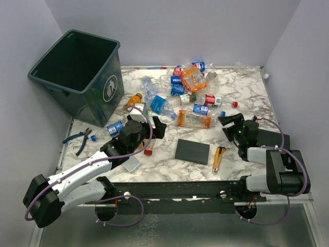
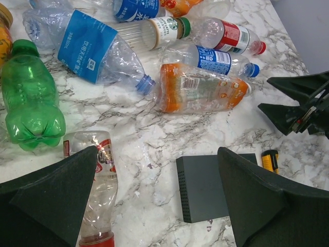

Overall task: Put the plastic bottles in the bin
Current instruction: Pick up the plastic bottle at the center of the board.

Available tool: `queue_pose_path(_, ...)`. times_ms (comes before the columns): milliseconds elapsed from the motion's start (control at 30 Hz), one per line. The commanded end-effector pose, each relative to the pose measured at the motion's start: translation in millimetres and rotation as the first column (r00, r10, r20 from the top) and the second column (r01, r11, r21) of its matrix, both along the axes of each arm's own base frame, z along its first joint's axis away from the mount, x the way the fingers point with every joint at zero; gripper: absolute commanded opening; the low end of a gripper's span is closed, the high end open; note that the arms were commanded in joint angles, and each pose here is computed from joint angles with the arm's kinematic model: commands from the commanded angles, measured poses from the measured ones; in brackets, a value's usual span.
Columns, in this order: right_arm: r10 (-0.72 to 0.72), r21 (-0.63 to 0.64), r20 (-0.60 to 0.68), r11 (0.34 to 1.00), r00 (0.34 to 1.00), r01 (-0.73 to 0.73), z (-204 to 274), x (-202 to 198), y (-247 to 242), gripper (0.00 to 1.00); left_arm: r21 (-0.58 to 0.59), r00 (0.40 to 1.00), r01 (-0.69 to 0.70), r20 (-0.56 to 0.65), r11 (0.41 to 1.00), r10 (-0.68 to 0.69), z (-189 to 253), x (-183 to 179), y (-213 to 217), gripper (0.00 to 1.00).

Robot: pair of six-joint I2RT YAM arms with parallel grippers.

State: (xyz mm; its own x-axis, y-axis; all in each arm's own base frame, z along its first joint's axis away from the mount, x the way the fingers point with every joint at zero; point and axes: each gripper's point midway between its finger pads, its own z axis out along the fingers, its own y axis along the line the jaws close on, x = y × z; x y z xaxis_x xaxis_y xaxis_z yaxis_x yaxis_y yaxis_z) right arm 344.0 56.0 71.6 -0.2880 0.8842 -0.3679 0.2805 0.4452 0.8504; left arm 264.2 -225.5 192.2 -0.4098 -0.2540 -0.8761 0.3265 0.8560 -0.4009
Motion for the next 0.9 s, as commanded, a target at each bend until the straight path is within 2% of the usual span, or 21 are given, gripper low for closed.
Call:
queue_pose_path(0,0.064,0.021,-0.085,0.998,0.994,-0.062,-21,-13,16,0.85,-0.030,1.000,0.031,0.001,0.999,-0.031,7,-2,-7,0.99)
queue_pose_path(200,0.069,0.097,-0.113,0.994,0.991,-0.058,-30,1,33,0.80,-0.045,1.000,0.026,0.011,0.999,-0.025,10,-5,-3,0.99)
queue_pose_path(567,-0.046,0.169,-0.101,0.984,0.994,0.063,-35,21,29,0.58,-0.051,1.000,0.013,0.024,0.999,-0.012,14,-6,2,0.99)
queue_pose_path(800,-0.078,0.174,-0.095,0.980,0.992,0.093,-39,32,25,0.58,-0.045,1.000,0.014,0.018,0.999,-0.013,11,-6,1,0.99)
queue_pose_path(867,-0.068,0.176,-0.100,0.981,0.993,0.085,-42,34,27,0.62,-0.043,1.000,0.012,0.017,0.999,-0.012,11,-6,2,0.99)
